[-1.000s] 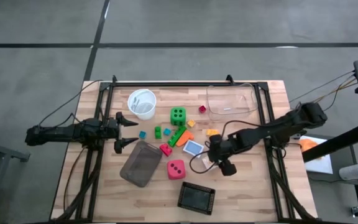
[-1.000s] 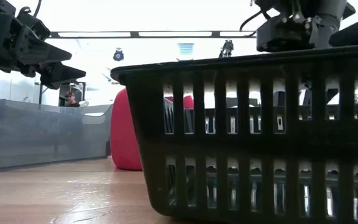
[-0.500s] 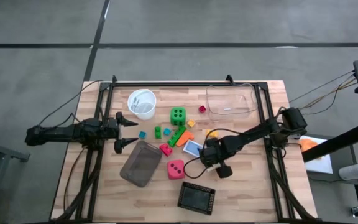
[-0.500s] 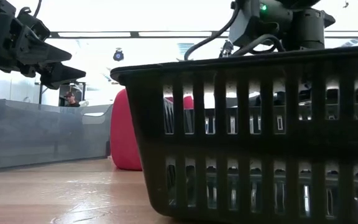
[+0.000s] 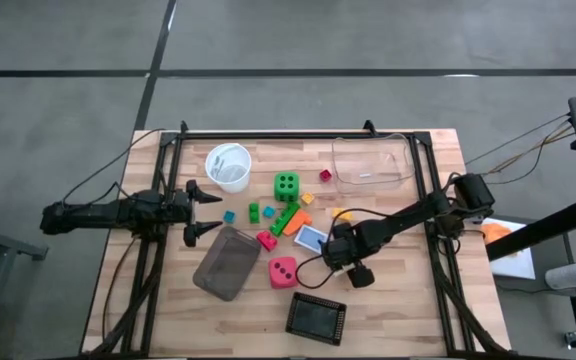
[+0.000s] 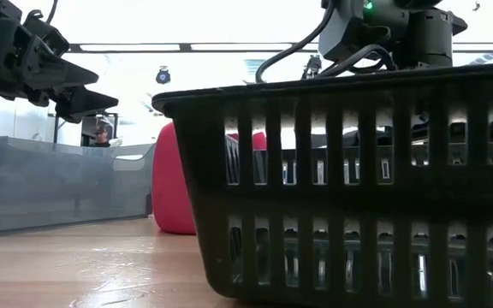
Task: Pick & Place Toys
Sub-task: Put the yellow deck of cards into the black bin
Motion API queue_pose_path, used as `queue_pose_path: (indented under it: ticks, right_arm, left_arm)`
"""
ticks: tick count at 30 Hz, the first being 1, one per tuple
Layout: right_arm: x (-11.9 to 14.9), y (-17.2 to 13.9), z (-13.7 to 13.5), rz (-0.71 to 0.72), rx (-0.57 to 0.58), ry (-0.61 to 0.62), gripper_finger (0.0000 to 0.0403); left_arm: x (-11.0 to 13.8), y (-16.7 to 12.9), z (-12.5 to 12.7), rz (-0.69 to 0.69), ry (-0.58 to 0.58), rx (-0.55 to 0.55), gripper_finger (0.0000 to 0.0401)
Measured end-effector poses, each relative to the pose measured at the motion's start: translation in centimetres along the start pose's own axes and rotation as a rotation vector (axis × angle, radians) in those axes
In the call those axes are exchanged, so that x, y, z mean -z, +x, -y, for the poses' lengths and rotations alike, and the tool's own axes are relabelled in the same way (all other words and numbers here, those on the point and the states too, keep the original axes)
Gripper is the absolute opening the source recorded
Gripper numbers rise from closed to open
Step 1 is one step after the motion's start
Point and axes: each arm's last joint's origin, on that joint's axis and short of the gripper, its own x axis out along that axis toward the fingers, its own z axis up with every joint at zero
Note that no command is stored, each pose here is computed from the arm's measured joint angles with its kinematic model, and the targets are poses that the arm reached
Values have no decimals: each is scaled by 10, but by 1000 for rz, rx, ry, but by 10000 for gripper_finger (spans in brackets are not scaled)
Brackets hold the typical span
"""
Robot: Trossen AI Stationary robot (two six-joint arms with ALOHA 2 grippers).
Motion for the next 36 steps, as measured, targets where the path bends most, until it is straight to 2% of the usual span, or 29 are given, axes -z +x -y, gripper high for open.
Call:
queue_pose_path:
  ticks: [9,18,23,31,33,36]
  right_arm:
    - [3,-20,-1,68,44,21,300]
    - [11,-55,0,199,65,26,300]
    - [21,-63,0,404,53,54,300]
    - [32,-76,-7,891,-28,111,300]
    - [33,-77,-11,953,-57,124,300]
    - [30,-78,-17,961,-86,132,300]
  left_arm:
    - [0,0,0,0,0,1,362]
    - [0,0,0,0,0,0,362]
    - [0,0,0,0,-1,0,362]
    - [0,0,0,2,-1,1,362]
    - [0,0,0,2,-1,0,362]
    - [0,0,0,3,-1,0,362]
